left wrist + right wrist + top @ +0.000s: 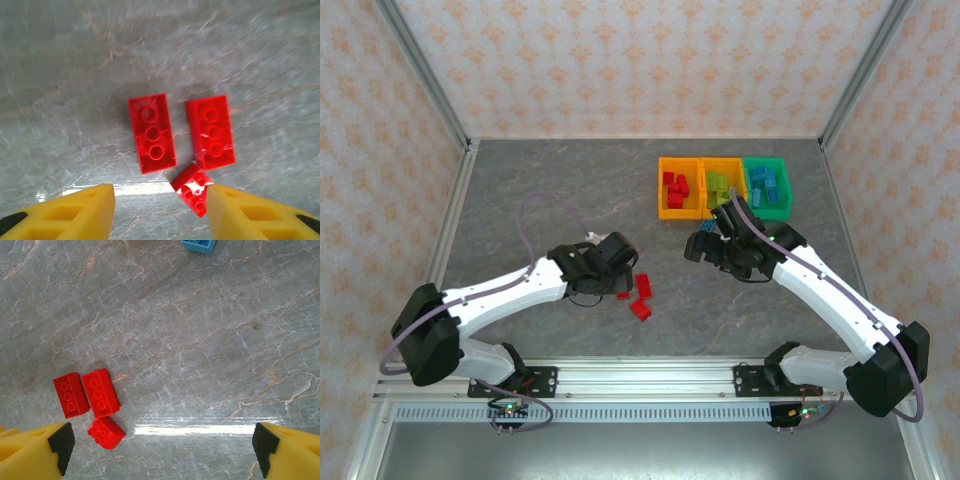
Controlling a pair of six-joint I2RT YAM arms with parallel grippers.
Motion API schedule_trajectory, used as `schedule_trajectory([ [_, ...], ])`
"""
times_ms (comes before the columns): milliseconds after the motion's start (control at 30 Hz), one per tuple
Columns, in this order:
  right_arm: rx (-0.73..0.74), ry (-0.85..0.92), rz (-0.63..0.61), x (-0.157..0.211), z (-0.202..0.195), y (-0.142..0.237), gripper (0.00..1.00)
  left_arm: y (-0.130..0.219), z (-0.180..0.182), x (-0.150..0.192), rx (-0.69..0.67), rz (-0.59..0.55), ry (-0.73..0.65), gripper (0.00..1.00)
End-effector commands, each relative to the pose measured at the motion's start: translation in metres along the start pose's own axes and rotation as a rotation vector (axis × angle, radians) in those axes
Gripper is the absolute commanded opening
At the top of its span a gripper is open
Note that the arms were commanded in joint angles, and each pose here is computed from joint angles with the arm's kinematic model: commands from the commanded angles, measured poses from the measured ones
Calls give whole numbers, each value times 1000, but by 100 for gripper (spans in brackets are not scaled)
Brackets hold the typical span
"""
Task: Sort the legos into containers by color
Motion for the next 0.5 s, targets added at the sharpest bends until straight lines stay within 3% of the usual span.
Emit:
schedule_trajectory([
  [0,-21,23,-18,-4,5,6,94,-18,-11,3,67,25,64,54],
  [233,-12,19,-16,0,2,6,94,-49,-12,5,6,29,12,59],
  [467,-16,10,-15,0,2,10,94,-67,-1,5,-101,5,-9,51],
])
Point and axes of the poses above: each hand's point on the last joint's axis, 136 mm out from that joint toward the fingers, its own y axis back along the fingers, its own z axis along the line the jaws close on, x = y × z, the point moved 10 cm from there along y, back along the fingers, and after that the axes turned 8 degrees about y, right-handed, at the moved point
